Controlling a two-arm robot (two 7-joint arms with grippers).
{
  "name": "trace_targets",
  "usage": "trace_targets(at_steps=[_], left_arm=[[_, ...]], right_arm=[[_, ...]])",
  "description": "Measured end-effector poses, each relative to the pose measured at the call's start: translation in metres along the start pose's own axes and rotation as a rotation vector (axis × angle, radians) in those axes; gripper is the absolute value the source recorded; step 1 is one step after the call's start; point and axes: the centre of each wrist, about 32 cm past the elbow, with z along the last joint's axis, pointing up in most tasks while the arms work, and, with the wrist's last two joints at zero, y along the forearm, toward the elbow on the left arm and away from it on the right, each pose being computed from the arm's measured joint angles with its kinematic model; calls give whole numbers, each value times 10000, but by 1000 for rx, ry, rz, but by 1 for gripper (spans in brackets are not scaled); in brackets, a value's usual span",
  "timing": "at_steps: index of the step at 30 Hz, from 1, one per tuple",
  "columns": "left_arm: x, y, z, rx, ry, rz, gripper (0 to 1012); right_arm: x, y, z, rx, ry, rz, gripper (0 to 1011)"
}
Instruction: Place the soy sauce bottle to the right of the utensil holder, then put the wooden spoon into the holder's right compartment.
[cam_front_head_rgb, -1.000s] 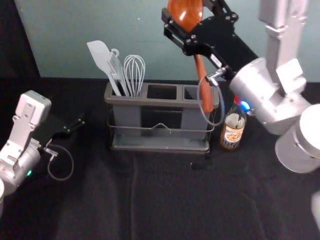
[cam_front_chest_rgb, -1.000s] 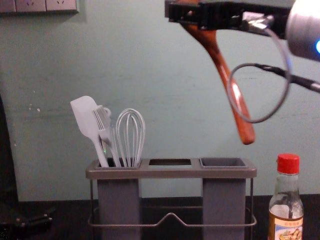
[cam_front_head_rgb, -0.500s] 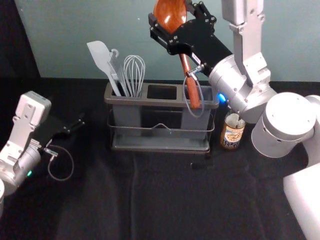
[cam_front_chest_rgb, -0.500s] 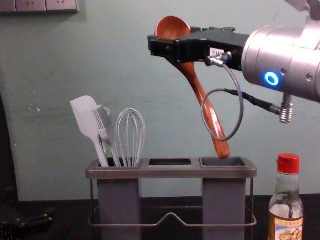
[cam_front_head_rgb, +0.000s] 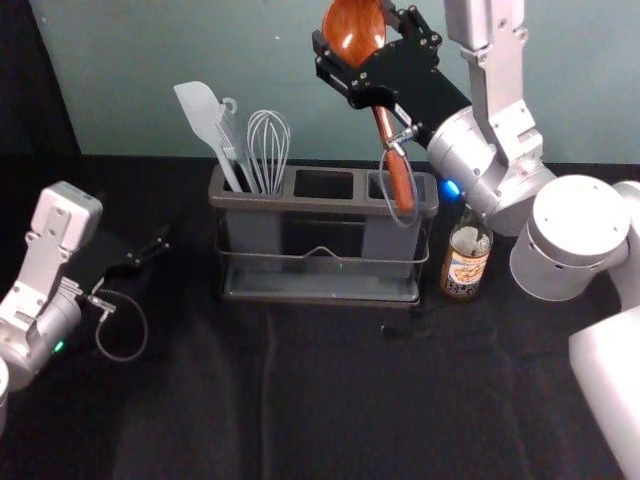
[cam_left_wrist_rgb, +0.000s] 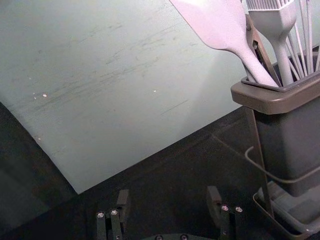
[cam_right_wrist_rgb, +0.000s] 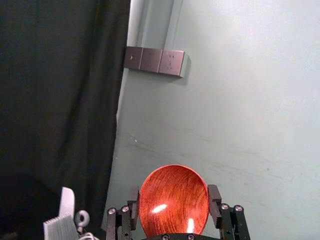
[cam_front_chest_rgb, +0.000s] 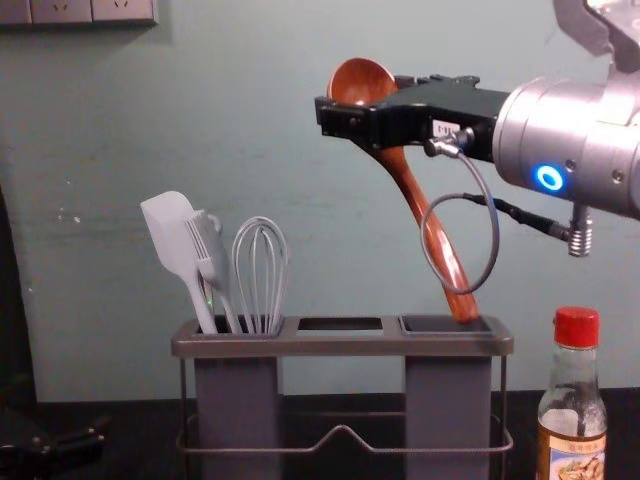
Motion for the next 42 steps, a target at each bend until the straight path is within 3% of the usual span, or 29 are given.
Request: trace_targets(at_steps=[27,42], left_arm=[[0,0,0,0,0,0,1005],[0,0,0,0,0,0,1005]], right_arm=[[120,271,-211,-18,-26,-4,839],[78,252,-307,-38,-14,5,839]])
